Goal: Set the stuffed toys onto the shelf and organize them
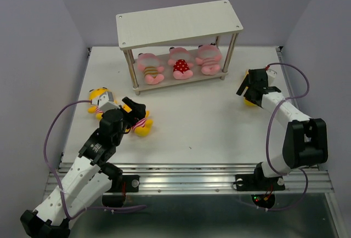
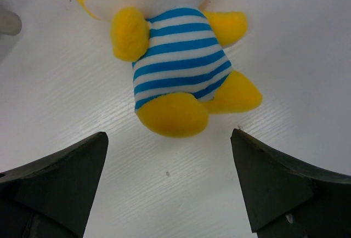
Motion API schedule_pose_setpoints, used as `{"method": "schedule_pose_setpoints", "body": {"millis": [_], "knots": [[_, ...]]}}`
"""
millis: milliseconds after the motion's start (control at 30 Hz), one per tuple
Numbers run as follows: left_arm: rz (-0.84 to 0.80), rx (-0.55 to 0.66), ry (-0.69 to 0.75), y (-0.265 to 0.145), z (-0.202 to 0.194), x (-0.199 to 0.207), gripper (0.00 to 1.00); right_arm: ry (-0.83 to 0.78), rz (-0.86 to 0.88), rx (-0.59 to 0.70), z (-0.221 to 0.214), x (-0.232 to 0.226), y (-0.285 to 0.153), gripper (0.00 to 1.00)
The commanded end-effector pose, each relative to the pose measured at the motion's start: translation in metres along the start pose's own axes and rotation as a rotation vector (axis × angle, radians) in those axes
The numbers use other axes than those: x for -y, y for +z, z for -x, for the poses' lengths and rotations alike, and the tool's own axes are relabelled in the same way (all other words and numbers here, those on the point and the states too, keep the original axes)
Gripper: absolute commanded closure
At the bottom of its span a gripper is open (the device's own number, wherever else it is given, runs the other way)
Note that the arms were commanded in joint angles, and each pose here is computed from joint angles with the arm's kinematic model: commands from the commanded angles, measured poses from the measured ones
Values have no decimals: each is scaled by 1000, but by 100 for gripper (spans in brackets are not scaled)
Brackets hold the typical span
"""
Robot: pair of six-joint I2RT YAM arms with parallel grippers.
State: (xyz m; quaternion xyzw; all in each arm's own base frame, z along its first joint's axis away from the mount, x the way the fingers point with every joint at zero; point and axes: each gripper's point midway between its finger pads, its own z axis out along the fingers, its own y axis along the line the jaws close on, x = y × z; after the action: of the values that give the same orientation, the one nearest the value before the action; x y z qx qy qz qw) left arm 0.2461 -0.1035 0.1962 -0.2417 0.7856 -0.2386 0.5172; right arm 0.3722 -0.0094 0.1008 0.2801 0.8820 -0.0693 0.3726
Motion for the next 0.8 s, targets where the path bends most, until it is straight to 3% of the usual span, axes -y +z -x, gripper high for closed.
{"method": "schedule_pose_setpoints", "body": {"millis": [0, 133, 333, 667, 767], "knots": [[-8, 19, -5, 1, 3, 2, 1, 10, 59, 58, 18, -14, 2, 3], [-9, 16, -1, 1, 3, 2, 1, 13, 32, 94, 24, -10, 4, 5], [1, 27, -1, 0, 6, 2, 1, 5, -13, 106, 24, -2, 8, 23], [-13, 33, -3, -2, 9, 4, 1, -2, -10, 81, 19, -6, 15, 33], [-14, 32, -5, -2, 9, 4, 1, 6, -19, 93, 21, -4, 13, 53]]}}
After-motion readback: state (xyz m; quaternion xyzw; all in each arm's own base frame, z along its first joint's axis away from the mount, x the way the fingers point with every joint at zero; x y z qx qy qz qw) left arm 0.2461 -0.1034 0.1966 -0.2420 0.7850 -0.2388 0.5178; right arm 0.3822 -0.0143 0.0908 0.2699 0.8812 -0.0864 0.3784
